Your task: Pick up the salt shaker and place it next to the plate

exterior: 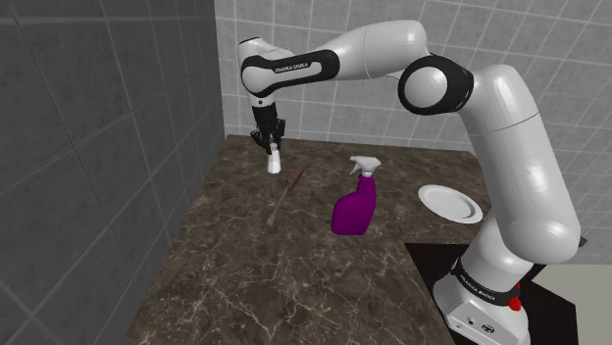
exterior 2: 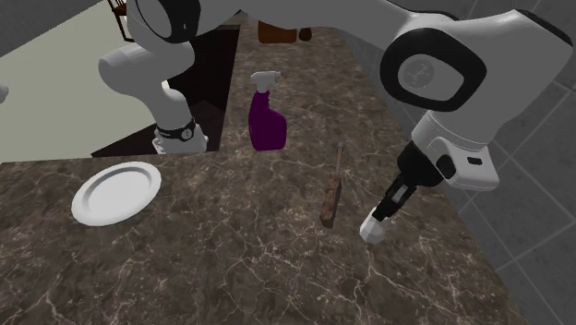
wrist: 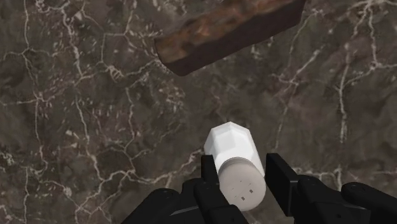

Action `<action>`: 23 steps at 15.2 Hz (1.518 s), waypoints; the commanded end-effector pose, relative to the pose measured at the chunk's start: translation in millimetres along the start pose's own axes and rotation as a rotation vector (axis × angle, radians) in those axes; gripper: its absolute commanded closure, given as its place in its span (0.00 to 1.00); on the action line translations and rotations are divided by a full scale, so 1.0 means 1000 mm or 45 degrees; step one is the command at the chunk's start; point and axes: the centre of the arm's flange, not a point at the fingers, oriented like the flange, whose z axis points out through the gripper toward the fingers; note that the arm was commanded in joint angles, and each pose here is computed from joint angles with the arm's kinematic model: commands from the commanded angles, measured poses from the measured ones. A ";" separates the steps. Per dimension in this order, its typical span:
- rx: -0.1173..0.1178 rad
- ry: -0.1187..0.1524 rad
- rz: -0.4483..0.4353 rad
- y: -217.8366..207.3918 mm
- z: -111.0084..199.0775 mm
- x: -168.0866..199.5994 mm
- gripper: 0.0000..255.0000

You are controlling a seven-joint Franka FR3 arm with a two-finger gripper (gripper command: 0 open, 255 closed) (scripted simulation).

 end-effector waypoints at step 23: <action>-0.002 -0.004 0.001 0.015 -0.082 -0.014 1.00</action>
